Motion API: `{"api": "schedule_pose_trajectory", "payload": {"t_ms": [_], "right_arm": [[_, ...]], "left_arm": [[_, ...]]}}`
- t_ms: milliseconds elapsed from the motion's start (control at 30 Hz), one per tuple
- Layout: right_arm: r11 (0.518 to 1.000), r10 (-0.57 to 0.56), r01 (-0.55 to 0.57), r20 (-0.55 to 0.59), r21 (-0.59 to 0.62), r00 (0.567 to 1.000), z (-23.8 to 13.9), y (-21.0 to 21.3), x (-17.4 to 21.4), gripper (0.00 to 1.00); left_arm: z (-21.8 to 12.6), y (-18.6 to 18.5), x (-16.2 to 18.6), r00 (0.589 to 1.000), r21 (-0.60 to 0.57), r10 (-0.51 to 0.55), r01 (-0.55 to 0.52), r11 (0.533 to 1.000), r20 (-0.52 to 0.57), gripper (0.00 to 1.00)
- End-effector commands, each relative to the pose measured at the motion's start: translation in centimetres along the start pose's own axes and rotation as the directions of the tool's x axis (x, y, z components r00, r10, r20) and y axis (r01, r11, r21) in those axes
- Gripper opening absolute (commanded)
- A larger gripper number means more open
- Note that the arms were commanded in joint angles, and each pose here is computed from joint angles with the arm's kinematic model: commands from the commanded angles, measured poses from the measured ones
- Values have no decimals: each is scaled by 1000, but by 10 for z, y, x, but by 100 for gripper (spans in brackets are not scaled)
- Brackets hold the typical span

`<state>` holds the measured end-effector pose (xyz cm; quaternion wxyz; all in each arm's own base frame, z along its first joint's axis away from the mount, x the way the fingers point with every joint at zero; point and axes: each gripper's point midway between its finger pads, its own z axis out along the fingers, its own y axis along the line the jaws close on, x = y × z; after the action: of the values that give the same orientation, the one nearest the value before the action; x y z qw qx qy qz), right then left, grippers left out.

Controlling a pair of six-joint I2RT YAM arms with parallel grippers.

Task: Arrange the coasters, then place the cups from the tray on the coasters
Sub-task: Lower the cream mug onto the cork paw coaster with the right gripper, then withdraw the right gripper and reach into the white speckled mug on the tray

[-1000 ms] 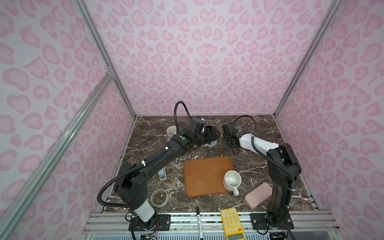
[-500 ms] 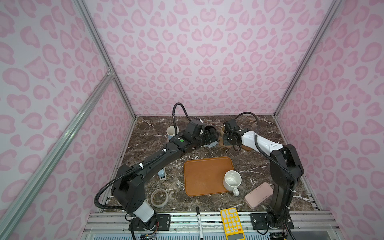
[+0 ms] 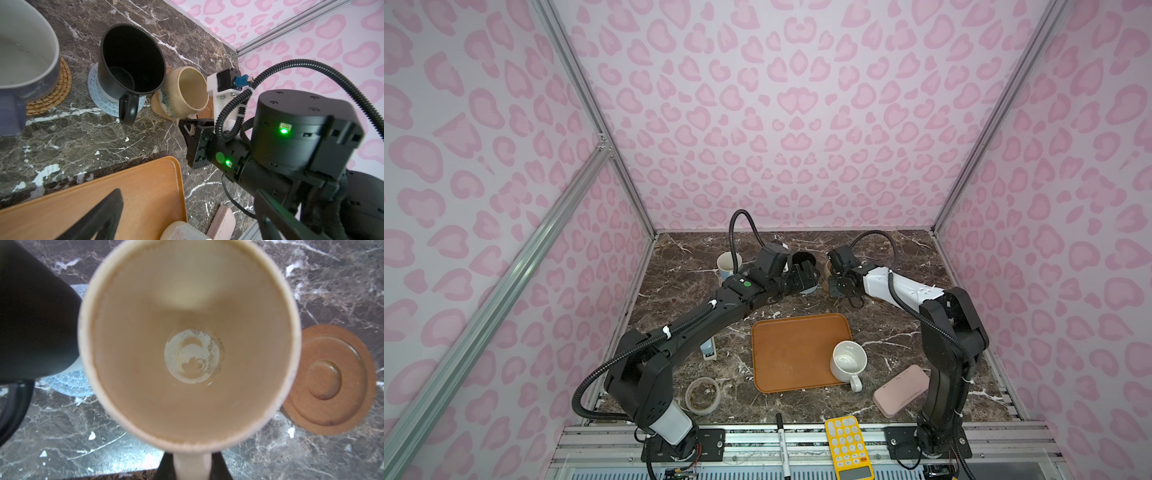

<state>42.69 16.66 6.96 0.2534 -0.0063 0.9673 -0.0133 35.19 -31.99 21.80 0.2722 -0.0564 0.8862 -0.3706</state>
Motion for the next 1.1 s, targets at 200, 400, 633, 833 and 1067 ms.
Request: {"api": "schedule_pose_trajectory", "payload": {"t_ms": [200,400,633,833,1067], "right_arm": [[1000,15,-15,11,17,1000,2,-3,-1,18],[1000,11,-11,11,17,1000,-7,-3,-6,45],[1000,9,-8,57,-8,998,-52,-10,-5,72],[996,4,3,87,-89,996,-120,-28,28,91],[987,-30,31,11,-159,999,-175,-52,108,92]], "left_arm": [[-8,-7,-6,999,37,5,-6,999,37,100],[-12,-6,-5,999,38,1,-2,999,43,100],[-22,-9,4,1000,59,12,-13,998,27,100],[-33,-19,28,997,94,65,-61,994,-43,100],[-40,-24,83,981,116,132,-116,986,-143,100]]}}
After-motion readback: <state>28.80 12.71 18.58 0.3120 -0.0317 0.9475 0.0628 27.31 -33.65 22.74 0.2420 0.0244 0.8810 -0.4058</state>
